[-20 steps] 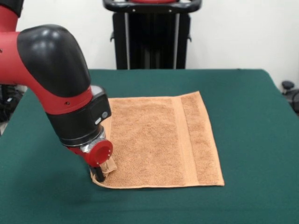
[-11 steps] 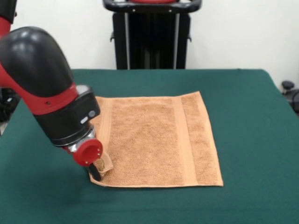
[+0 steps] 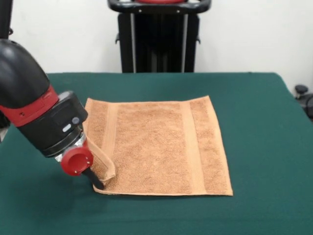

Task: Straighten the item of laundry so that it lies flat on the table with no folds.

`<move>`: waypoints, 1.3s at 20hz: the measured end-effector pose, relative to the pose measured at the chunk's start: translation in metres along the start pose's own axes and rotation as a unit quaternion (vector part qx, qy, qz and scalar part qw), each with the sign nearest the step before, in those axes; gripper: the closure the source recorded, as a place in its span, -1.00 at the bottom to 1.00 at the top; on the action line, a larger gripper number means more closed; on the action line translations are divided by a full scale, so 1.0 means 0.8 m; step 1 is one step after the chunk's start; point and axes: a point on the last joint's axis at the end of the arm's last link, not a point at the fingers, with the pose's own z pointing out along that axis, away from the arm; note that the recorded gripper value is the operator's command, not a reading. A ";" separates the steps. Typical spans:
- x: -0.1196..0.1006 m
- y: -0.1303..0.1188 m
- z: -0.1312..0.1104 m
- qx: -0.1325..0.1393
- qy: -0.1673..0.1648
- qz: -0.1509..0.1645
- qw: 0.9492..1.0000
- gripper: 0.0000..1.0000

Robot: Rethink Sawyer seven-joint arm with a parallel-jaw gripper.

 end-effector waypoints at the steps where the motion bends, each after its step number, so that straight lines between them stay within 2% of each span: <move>1: 0.000 0.000 0.000 -0.001 0.000 0.001 1.000 1.00; 5: 0.007 0.008 0.001 0.021 -0.017 -0.022 0.999 1.00; 6: 0.010 0.011 0.002 0.031 -0.026 -0.032 0.999 1.00; 7: 0.018 0.018 0.004 0.052 -0.043 -0.055 0.996 1.00; 8: 0.035 0.033 0.009 0.096 -0.080 -0.106 0.987 -1.00; 11: 0.044 0.045 0.013 0.111 -0.097 -0.129 0.981 -1.00; 13: 0.065 0.065 0.025 0.133 -0.126 -0.172 0.968 -1.00; 15: 0.072 0.067 0.031 0.150 -0.146 -0.196 0.958 -1.00; 19: 0.083 0.068 0.036 0.173 -0.169 -0.224 0.944 -1.00; 23: 0.089 0.067 0.039 0.186 -0.184 -0.237 0.936 -1.00; 26: 0.090 0.066 0.040 0.190 -0.191 -0.242 0.932 -1.00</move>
